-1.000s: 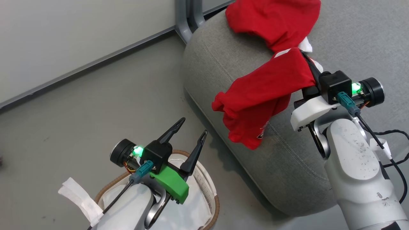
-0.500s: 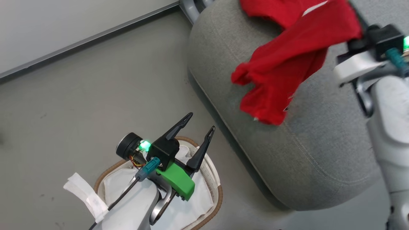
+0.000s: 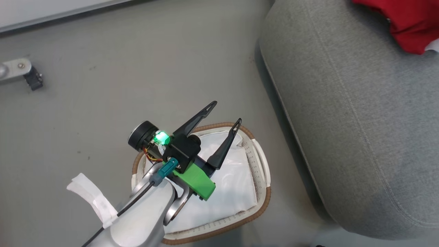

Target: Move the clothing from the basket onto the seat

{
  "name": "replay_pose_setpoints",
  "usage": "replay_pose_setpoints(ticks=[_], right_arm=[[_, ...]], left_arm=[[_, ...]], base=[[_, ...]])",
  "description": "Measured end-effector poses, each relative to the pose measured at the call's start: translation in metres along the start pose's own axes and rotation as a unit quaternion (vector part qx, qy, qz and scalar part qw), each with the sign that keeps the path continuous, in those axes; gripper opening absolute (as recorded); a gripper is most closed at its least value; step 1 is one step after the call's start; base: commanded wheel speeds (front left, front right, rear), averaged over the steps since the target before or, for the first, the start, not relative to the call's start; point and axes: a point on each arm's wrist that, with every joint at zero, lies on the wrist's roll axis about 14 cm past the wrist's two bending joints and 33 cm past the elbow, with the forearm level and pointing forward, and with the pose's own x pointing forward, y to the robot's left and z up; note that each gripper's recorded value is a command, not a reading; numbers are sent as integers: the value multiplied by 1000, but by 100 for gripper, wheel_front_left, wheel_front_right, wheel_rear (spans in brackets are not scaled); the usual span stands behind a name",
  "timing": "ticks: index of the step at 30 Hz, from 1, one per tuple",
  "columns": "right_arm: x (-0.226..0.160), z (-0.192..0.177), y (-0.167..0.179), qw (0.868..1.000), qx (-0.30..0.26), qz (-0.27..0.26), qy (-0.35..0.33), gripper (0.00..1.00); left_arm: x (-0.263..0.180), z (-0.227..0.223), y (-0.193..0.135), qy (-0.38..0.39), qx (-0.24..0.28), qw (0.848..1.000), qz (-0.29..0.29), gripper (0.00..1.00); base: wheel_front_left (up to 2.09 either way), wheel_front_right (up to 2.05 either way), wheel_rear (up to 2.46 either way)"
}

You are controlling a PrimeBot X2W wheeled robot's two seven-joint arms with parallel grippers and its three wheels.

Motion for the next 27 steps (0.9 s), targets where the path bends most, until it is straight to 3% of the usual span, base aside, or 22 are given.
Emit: replay_pose_setpoints(ticks=[5,10,15,18,21,23,27], right_arm=[[-8,-78,56,995,15,38,87,0],[-42,-158,121,979,27,86,186,0],[-75,-200,170,963,38,125,237,0],[-86,-209,176,959,40,130,250,0],[-95,-210,170,958,37,126,254,37],[-97,-203,166,961,36,125,244,100],[-111,-195,161,962,31,130,240,100]], left_arm=[[-1,-10,19,1,-7,1000,17,100],[-5,-28,39,14,-20,999,39,100],[-11,-48,50,32,-34,997,56,100],[-11,-52,51,36,-37,997,57,100],[-9,-50,49,34,-39,997,54,100],[-6,-47,47,30,-38,998,50,100],[-3,-40,43,24,-37,998,47,100]], base=[[0,0,0],[0,0,0],[0,0,0],[0,0,0],[0,0,0],[0,0,0],[0,0,0]])
